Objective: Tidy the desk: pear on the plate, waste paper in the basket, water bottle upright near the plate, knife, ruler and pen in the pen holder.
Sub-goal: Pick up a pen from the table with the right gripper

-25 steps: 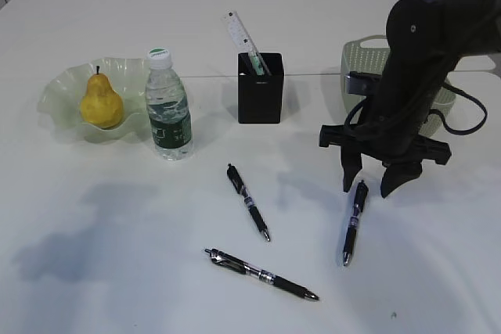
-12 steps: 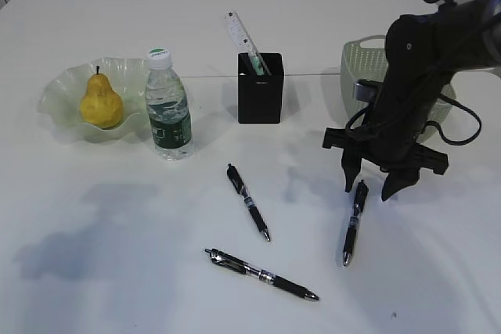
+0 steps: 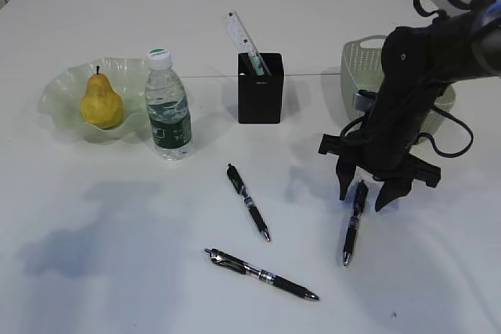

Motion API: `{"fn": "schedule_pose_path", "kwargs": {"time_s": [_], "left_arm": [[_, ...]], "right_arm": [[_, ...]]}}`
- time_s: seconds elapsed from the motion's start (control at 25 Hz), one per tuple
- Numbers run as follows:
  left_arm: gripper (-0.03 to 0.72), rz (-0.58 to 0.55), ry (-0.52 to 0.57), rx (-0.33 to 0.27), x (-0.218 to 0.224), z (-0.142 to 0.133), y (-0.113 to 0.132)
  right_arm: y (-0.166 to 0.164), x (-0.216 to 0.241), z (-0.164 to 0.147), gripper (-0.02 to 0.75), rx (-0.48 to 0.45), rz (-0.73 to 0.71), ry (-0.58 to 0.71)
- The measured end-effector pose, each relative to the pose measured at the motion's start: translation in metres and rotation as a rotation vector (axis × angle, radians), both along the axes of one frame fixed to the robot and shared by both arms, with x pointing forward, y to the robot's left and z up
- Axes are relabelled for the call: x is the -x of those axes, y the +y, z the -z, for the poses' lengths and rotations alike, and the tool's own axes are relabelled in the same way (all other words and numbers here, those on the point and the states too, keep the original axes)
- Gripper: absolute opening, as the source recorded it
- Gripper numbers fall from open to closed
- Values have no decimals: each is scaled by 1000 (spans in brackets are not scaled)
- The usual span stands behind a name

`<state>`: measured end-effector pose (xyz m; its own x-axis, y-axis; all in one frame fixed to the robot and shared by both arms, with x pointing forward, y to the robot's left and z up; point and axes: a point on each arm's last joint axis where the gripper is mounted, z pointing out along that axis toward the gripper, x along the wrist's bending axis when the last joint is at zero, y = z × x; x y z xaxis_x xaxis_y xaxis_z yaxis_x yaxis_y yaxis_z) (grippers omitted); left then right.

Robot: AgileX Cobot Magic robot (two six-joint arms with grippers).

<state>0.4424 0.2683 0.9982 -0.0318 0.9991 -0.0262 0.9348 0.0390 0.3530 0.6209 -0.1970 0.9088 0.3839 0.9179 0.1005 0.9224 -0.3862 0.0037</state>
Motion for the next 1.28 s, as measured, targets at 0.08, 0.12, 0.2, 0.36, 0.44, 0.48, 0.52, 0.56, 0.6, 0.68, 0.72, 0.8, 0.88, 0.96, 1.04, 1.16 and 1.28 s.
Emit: {"fn": "schedule_pose_path", "kwargs": {"time_s": [0.08,0.12,0.2,0.36,0.44,0.48,0.52,0.56,0.6,0.68,0.72,0.8,0.88,0.96,1.04,1.16,1.28], "left_arm": [[475,0,0,0,0,0,0],[475,0,-2,0,0,0,0],[475,0,-2,0,0,0,0],[475,0,-2,0,0,0,0],[475,0,-2,0,0,0,0],[475,0,-2,0,0,0,0],[475,0,-2,0,0,0,0],[475,0,-2,0,0,0,0],[475,0,-2,0,0,0,0],[475,-1,-1,2,0,0,0],[475,-1,-1,2,0,0,0],[475,-1,-1,2,0,0,0],[475,-1,-1,2,0,0,0],[475,-1,-1,2,0,0,0],[475,-1,-1,2,0,0,0],[475,-1,-1,2,0,0,0],[475,-1,-1,2,0,0,0]], "right_arm": [[0,0,4,408,-3,4,12],[1,0,5,408,-4,5,14],[1,0,6,408,-5,6,17],[1,0,6,407,-5,6,17],[1,0,6,393,-5,6,18],[1,0,7,382,-4,6,20],[1,0,8,373,-4,6,23],[1,0,8,363,-4,8,22],[1,0,9,354,-3,8,24],[1,0,10,344,-1,7,26],[0,0,10,342,1,6,27],[0,0,10,340,9,0,25],[-1,0,11,337,13,-3,22],[-1,-1,11,337,20,-8,21],[-2,-1,11,336,24,-12,18],[-2,-1,11,326,25,-13,17],[-2,-1,11,305,27,-14,17]]}}
